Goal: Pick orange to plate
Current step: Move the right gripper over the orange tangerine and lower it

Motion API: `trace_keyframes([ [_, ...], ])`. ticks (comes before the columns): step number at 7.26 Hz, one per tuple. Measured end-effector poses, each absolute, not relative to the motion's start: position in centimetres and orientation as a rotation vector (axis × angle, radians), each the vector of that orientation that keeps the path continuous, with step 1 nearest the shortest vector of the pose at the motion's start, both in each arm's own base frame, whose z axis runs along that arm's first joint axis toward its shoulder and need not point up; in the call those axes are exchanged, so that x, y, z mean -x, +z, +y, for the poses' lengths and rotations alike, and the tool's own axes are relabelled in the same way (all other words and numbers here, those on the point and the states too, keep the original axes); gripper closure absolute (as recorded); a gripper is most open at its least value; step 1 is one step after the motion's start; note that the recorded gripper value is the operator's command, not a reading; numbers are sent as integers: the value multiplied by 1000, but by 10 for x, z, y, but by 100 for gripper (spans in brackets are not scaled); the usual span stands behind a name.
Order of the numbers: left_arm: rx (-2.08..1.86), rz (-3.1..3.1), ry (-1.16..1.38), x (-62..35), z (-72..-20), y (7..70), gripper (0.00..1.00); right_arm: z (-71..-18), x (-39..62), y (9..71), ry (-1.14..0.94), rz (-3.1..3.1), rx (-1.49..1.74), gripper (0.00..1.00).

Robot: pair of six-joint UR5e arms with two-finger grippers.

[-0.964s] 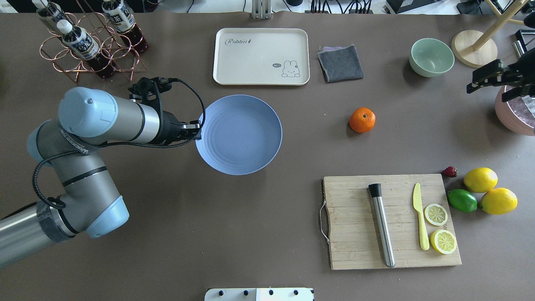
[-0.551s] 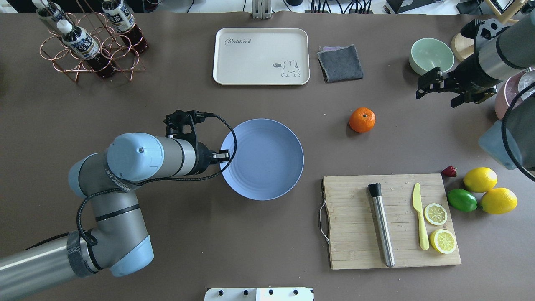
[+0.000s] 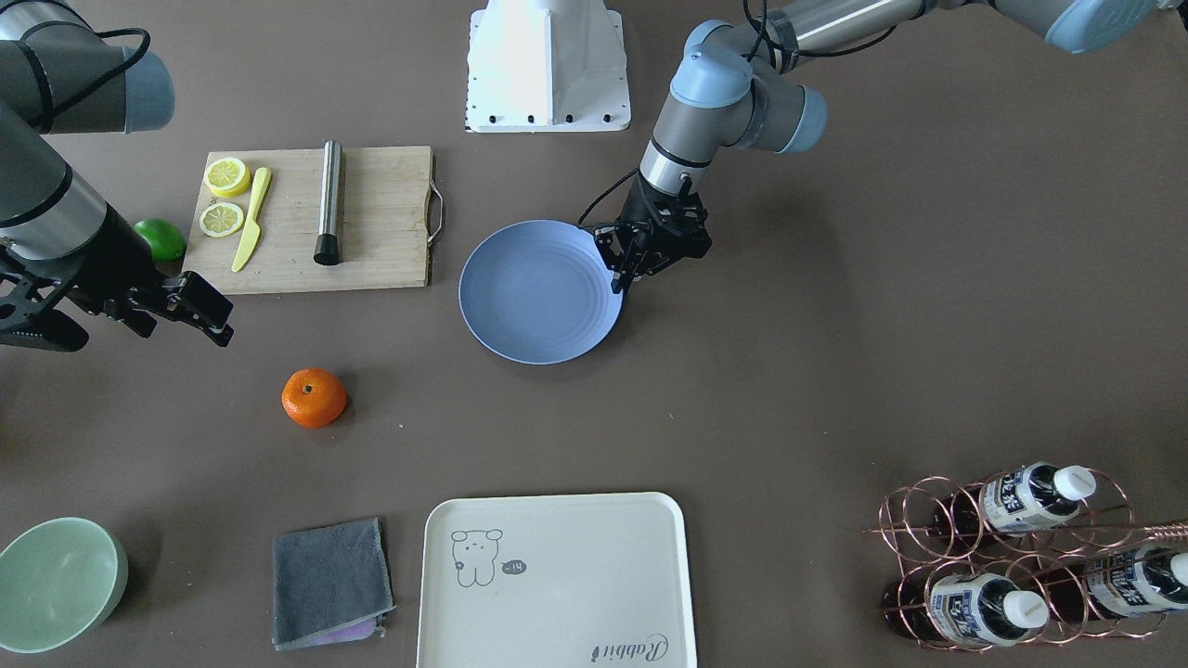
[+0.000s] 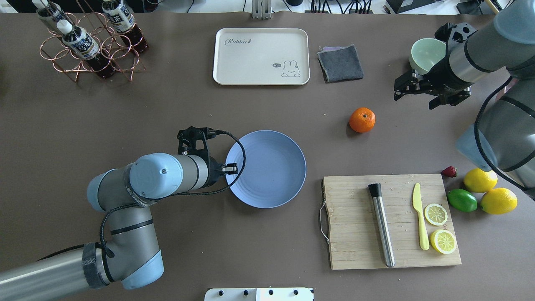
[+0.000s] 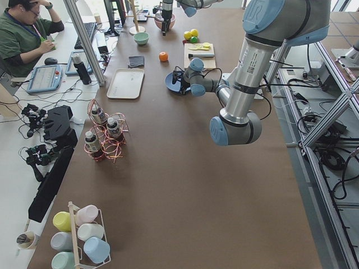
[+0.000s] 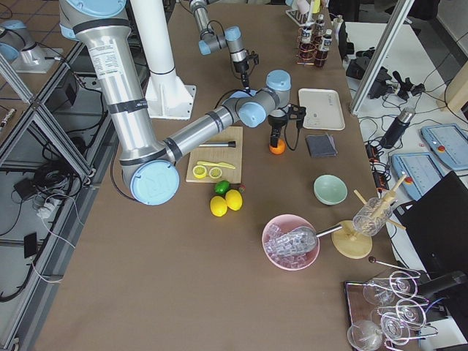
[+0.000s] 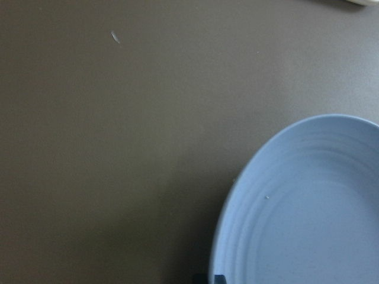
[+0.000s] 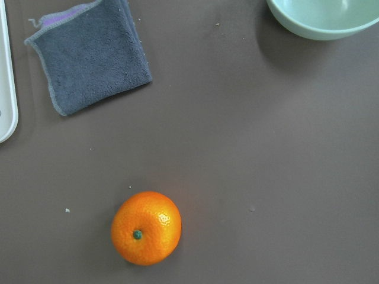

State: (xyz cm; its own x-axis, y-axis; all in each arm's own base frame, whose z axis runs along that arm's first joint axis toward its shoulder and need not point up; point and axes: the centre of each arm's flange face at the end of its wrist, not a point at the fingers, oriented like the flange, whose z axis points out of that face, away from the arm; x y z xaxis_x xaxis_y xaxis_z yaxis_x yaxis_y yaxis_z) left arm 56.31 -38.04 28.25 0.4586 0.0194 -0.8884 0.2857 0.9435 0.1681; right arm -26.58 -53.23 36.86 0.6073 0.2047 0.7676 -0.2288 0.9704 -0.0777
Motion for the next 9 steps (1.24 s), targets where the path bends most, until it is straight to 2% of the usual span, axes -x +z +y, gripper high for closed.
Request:
trace_keyframes([
  [6,-375,1116,-181,-523,-405,263,2,-562,358,390,241,-826,-61,0],
  [9,-432,1082,-126,-505,-427,268,2,-555,406,397,239,-819,-78,0],
])
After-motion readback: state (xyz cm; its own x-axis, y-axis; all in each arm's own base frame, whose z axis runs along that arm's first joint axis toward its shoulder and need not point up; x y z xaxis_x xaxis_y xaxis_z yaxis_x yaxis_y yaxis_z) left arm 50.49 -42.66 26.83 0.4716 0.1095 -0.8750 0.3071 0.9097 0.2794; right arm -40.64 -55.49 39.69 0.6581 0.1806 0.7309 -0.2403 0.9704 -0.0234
